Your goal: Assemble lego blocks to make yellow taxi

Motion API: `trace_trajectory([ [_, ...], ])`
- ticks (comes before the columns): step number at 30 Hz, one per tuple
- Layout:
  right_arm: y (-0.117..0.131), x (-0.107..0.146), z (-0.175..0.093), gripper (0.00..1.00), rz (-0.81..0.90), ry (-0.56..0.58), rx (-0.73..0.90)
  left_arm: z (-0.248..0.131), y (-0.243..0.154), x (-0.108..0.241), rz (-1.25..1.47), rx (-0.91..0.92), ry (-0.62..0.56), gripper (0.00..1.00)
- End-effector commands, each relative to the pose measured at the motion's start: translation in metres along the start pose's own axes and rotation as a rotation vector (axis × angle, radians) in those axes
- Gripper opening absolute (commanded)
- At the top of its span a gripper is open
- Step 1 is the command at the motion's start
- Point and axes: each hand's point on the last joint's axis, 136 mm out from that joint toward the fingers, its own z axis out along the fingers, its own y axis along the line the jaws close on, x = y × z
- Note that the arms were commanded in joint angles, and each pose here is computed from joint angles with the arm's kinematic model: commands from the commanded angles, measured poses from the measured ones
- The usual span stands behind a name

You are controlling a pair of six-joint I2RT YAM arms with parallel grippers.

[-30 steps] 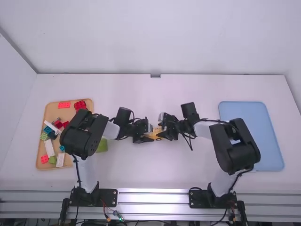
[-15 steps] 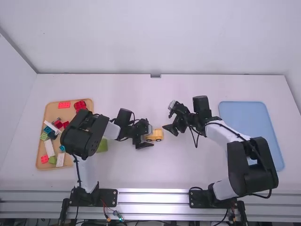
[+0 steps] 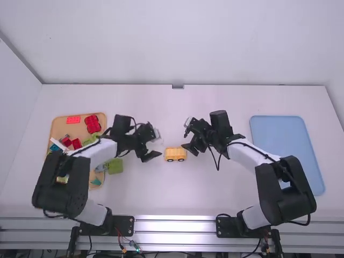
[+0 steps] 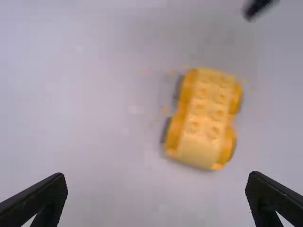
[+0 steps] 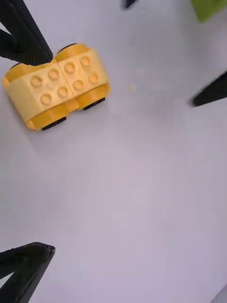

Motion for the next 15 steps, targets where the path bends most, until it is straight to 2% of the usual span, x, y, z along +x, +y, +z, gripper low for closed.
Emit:
trace_trajectory([
  [1, -0.011, -0.009, -0.007, 0.99, 0.016, -0.028, 0.045, -0.032, 0.027, -0.004, -0.271, -0.138, -0.020, 0.99],
  [5, -0.032, -0.018, -0.014, 0.99, 0.067, -0.084, 0.107, -0.086, 0.069, 0.004, -0.652, -0.400, -0.070, 0.99],
  [8, -0.047, -0.024, -0.021, 0.99, 0.092, -0.123, 0.151, -0.119, 0.091, 0.020, -0.806, -0.591, -0.076, 0.99],
  [10, -0.058, -0.028, -0.027, 0.99, 0.126, -0.157, 0.184, -0.141, 0.099, 0.040, -0.912, -0.736, -0.041, 0.99],
  [15, -0.071, -0.031, -0.034, 0.99, 0.192, -0.193, 0.216, -0.160, 0.095, 0.078, -1.058, -0.915, 0.074, 0.99],
])
